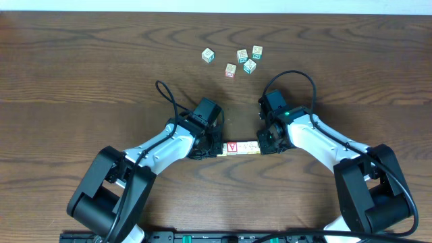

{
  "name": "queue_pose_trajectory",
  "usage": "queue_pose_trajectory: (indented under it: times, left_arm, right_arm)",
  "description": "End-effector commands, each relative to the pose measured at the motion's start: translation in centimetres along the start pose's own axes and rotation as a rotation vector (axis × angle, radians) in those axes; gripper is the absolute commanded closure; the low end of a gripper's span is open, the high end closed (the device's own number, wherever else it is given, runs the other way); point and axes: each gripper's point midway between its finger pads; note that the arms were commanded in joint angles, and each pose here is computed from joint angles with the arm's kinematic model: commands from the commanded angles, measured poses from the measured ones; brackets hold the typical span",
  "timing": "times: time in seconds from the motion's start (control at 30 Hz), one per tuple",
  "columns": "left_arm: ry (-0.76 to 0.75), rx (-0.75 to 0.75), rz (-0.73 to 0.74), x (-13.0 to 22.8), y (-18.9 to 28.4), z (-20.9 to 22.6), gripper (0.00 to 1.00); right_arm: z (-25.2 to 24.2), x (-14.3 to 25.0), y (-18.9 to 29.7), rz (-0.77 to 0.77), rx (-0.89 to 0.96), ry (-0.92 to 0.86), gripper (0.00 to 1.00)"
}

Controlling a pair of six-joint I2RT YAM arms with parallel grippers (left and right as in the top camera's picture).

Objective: Lift 5 blocks

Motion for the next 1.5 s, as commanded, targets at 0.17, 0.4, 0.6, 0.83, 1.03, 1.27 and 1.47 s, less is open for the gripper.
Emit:
queue_pose_trajectory:
  times: [0.17, 0.4, 0.6, 0.83, 1.03, 1.27, 1.47]
  left_arm:
    - [0.010, -0.037, 0.037, 1.2, -1.2, 1.3, 0.93]
    - [-0.005, -0.033, 0.037, 1.5, -1.2, 0.9, 0.92]
    - [-0.021, -0.021, 0.031, 1.6, -1.4, 0.2, 0.92]
    - [-0.025, -0.003, 0.014, 1.3, -1.1, -0.3, 0.93]
    - [-0.033, 0.028, -0.017, 0.9, 0.0, -1.1, 0.93]
    - [-0.019, 0.033, -0.020, 0.8, 0.1, -1.2, 0.93]
    - [-0.019, 0.033, -0.020, 0.8, 0.1, -1.2, 0.93]
  right_arm:
    - [6.3, 1.2, -0.6, 0.058, -0.303, 0.010, 0.99]
    - [6.9, 1.1, -0.4, 0.061, -0.338, -0.021, 0.99]
    - [7.0, 1.1, -0.3, 0.058, -0.345, 0.000, 0.99]
    - [7.4, 0.6, 0.3, 0.030, -0.367, 0.024, 0.99]
    - [7.4, 0.4, 0.7, 0.014, -0.369, 0.027, 0.99]
    - [7.4, 0.4, 0.8, 0.014, -0.370, 0.027, 0.99]
    - [7.8, 0.4, 1.0, 0.015, -0.392, 0.028, 0.99]
Point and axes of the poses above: each gripper's point midway between its finger pads, its own y axis back along the fingers, its own z axis along the line the jaws close on, x = y × z, and after that the axes turned 9 degrees about y, right-handed
